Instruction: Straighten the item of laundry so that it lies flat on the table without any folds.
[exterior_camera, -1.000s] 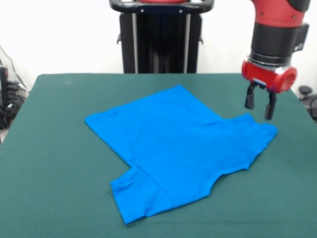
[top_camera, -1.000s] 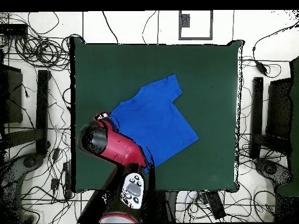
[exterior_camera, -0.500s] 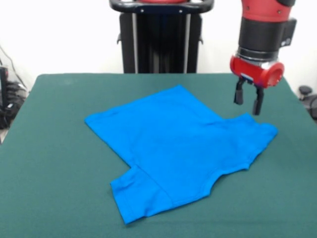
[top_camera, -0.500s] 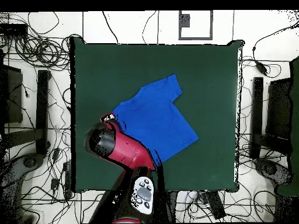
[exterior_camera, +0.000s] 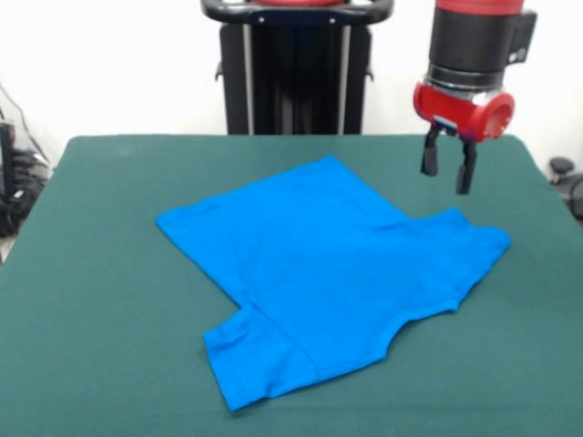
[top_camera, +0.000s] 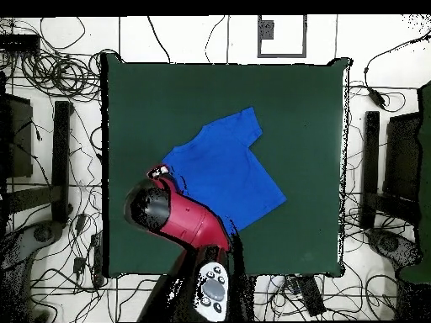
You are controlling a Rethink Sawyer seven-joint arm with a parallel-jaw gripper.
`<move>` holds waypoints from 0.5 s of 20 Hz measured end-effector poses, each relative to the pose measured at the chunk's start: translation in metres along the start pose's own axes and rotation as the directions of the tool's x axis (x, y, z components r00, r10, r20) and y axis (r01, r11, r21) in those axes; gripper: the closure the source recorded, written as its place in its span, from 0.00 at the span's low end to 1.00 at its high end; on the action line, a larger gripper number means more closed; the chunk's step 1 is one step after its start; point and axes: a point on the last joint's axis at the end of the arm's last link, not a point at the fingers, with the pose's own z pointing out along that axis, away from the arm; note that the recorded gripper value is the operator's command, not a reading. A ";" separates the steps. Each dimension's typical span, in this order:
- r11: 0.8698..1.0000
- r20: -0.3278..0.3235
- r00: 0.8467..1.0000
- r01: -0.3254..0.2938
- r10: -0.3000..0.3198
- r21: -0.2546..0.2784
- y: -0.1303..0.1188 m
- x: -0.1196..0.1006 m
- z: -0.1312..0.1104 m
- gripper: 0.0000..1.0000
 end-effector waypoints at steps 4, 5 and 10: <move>0.999 -0.027 0.999 0.027 -0.026 0.037 -0.004 -0.007 -0.005 0.00; 0.999 -0.032 0.999 0.032 -0.031 0.044 -0.005 -0.010 -0.007 0.00; 0.996 -0.038 0.998 0.049 -0.046 0.077 -0.001 -0.050 -0.016 0.00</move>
